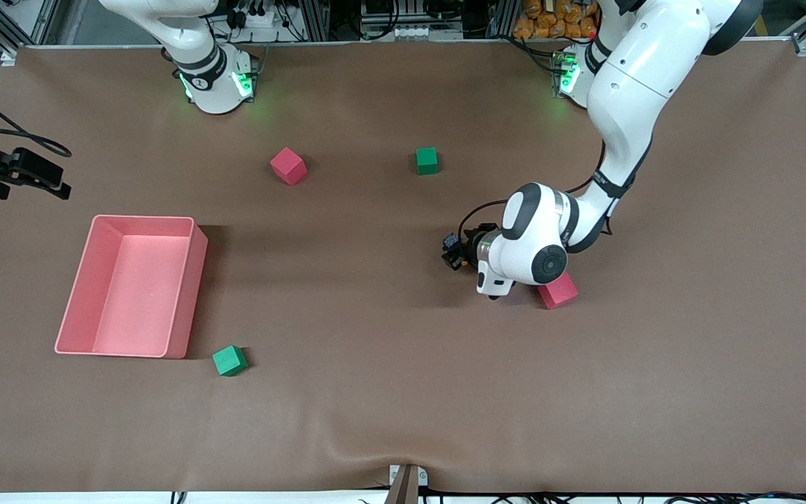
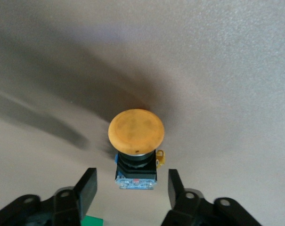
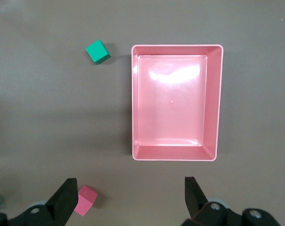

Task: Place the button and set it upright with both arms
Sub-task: 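Lower the left gripper over the button and grasp it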

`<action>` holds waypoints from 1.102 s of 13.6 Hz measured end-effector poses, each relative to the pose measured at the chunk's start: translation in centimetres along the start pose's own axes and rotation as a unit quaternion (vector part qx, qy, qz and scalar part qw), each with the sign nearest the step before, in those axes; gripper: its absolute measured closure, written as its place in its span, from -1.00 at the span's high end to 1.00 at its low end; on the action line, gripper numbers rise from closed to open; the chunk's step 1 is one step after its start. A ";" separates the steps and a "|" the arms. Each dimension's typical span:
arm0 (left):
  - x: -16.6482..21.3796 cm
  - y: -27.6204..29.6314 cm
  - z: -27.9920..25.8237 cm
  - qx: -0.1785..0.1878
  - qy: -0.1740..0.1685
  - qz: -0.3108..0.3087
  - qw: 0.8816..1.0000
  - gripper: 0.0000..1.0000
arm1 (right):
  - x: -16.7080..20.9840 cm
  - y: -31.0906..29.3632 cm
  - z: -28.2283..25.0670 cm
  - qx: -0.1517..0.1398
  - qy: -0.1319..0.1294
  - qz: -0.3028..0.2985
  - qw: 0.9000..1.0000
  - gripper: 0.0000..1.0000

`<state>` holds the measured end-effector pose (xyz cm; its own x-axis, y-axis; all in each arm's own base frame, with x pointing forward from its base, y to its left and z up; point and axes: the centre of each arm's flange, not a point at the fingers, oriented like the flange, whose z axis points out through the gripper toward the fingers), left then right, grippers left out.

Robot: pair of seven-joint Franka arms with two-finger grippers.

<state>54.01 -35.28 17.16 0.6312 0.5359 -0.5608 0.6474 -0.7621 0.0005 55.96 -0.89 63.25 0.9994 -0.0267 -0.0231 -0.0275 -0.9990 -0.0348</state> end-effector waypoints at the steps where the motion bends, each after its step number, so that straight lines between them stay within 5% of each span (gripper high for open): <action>1: 0.0 0.0 0.0 0.000 0.000 0.000 1.000 0.36 | 0.0 -0.1 0.0 0.000 0.000 -0.001 1.000 1.00; 13: 0.4 -0.1 1.0 -0.006 0.004 -0.004 1.000 0.14 | 0.0 -0.1 0.0 0.000 0.000 -0.001 1.000 1.00; 15: 0.4 0.0 1.0 -0.006 0.004 -0.004 1.000 -0.17 | 0.0 -0.1 0.0 0.000 0.000 -0.001 1.000 1.00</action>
<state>53.79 -35.40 16.13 0.6292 0.5447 -0.5545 0.6579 -0.7530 0.0068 55.97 -0.78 63.23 0.9994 -0.0249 -0.0235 -0.0257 -0.9991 -0.0349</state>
